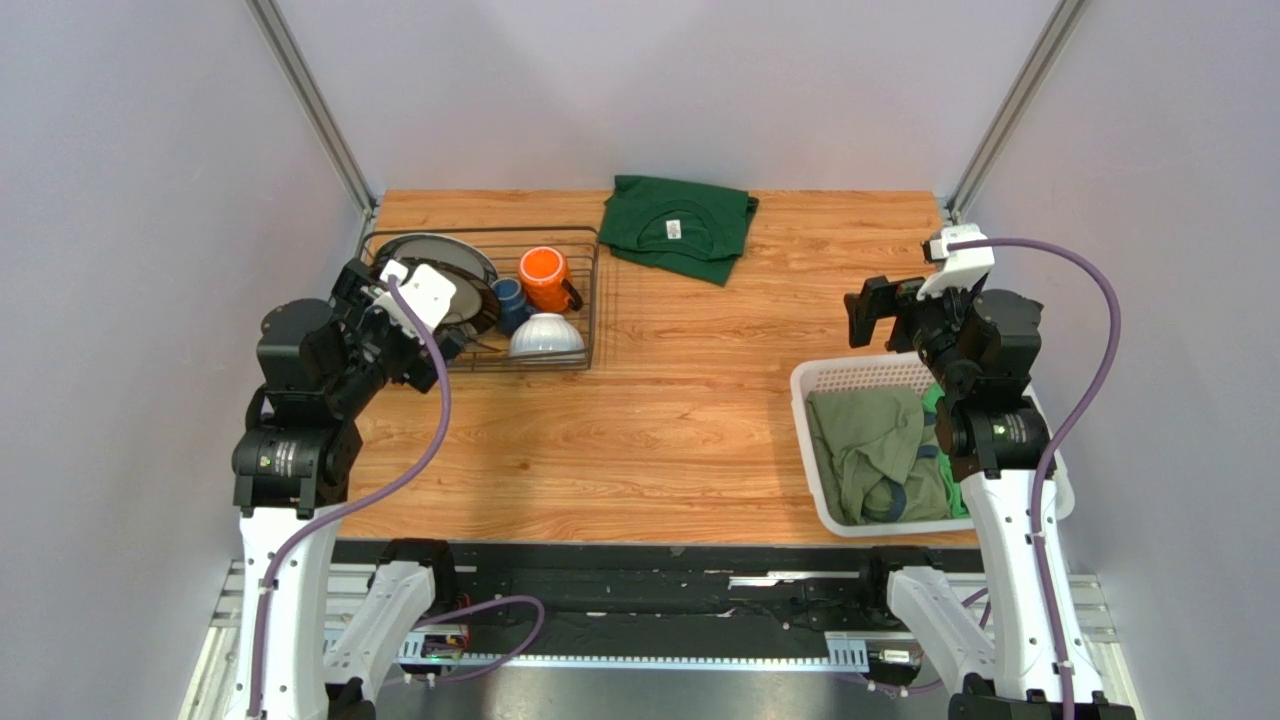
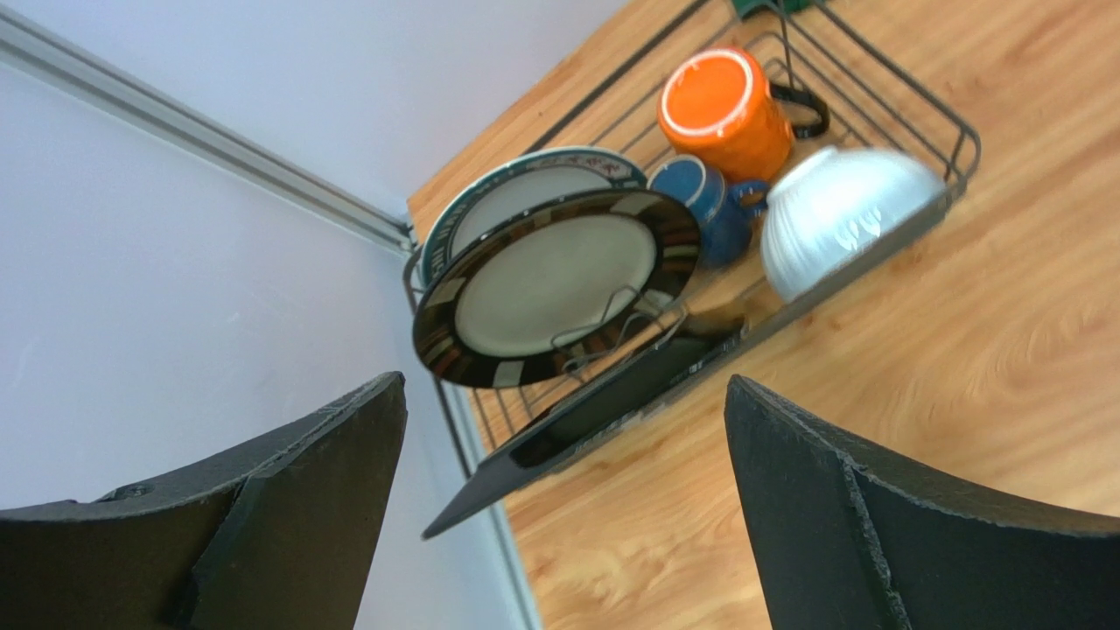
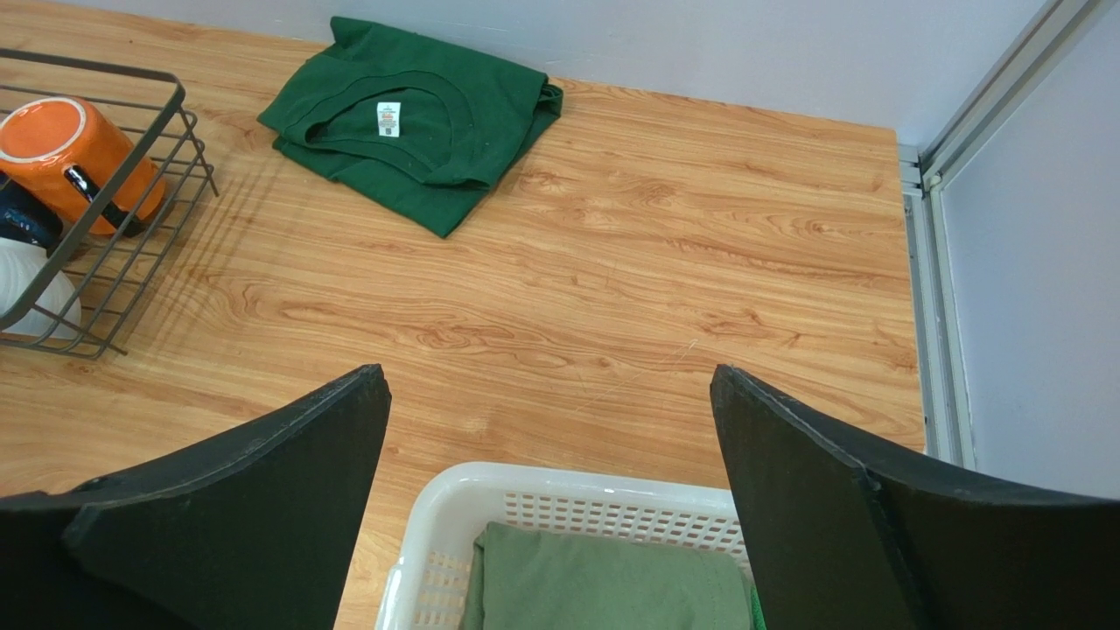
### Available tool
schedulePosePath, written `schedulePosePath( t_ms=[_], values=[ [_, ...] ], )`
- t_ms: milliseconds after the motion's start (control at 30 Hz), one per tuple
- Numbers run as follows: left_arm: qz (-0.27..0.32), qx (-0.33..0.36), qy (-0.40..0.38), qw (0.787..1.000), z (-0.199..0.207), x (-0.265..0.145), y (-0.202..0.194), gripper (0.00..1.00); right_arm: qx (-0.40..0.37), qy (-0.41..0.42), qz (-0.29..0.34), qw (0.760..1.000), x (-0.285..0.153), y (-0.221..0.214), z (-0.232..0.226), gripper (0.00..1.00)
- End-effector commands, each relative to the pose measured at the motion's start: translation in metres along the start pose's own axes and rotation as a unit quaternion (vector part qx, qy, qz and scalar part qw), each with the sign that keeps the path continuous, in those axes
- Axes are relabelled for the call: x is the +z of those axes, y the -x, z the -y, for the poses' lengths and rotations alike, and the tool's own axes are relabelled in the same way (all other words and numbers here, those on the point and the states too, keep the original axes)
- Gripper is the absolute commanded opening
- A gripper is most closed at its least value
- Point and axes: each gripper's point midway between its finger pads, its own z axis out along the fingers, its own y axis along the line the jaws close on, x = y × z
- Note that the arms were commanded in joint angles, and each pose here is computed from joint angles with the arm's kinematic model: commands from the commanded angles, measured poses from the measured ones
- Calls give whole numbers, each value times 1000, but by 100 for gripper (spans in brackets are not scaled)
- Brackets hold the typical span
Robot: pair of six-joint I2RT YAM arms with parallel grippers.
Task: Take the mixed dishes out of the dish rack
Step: Pick up the plate from the dish rack.
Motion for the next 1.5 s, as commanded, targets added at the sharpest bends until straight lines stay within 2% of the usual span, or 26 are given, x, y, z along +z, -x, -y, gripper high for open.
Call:
schedulePosePath(
  t_ms=[0,200,367,600,767,1033,1467],
  values=[
    [-23,94,-50,994,7,-25,2,98,-6,8,13,1000,-2,9,-3,100],
    [-43,201,-118,972,24,-48,-9,98,-3,19,3,1000,3,5,-6,99],
    [-71,246,-179,950,37,-52,-26,98,-4,21,1,1000,3,4,-6,100],
    [-83,337,-231,909,41,-32,-46,97,-4,26,-1,1000,4,2,-8,99],
    [-116,359,-255,890,35,-11,-62,97,-4,29,-1,1000,3,2,-9,100],
    [-164,357,-264,881,25,27,-89,98,-6,32,-2,999,4,2,-10,100],
    [-168,354,-267,881,17,77,-103,96,-10,32,-6,999,6,-2,-9,100]
  ],
)
